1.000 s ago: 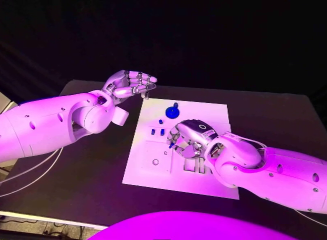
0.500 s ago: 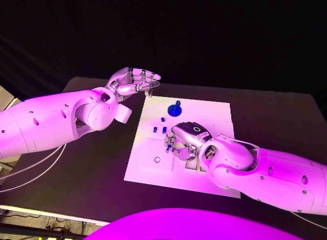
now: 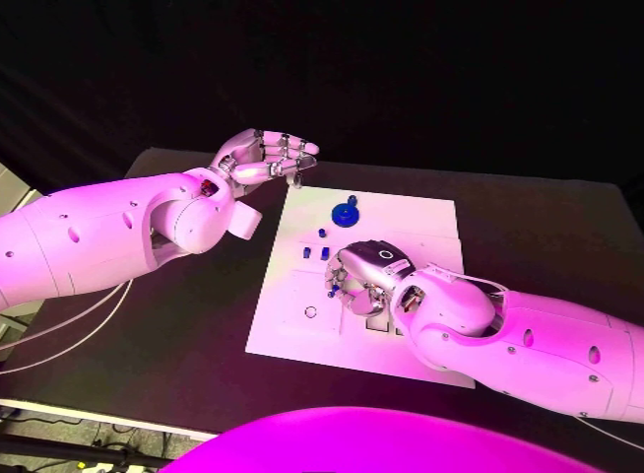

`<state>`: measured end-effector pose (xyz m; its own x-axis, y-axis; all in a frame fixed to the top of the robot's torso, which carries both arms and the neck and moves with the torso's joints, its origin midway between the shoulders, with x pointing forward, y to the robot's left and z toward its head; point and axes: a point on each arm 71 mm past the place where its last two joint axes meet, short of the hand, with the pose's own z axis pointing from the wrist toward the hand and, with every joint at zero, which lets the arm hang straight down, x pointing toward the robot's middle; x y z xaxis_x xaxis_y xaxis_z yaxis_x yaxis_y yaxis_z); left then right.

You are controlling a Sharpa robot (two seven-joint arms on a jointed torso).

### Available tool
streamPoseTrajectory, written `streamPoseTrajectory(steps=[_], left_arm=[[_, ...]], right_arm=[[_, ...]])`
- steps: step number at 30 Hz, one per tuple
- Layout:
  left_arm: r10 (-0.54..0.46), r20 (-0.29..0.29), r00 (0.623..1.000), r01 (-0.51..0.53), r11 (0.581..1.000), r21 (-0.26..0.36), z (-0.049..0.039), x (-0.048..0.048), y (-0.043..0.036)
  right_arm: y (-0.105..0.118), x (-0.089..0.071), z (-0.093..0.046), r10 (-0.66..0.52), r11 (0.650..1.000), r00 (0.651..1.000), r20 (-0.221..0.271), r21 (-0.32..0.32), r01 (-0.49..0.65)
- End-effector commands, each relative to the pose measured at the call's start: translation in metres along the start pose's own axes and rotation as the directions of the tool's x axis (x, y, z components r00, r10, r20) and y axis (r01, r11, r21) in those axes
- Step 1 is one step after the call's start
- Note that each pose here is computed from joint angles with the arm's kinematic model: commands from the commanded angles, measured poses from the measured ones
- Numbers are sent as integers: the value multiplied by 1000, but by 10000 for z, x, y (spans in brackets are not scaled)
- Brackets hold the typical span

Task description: Assemble the parts on the task board

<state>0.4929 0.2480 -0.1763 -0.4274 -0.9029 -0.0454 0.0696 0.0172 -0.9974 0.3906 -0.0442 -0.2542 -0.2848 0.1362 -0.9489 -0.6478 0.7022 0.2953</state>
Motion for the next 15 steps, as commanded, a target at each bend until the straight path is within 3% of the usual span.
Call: streamPoseTrajectory(steps=[1, 15], left_arm=[[-14, -13, 1000, 15, 1000, 11, 7, 24, -15], [-15, -15, 1000, 15, 1000, 7, 4, 20, -12]], right_arm=[[-10, 39, 10, -35, 999, 999, -29, 2, 35], [11, 96, 41, -46, 999, 998, -49, 0, 46]])
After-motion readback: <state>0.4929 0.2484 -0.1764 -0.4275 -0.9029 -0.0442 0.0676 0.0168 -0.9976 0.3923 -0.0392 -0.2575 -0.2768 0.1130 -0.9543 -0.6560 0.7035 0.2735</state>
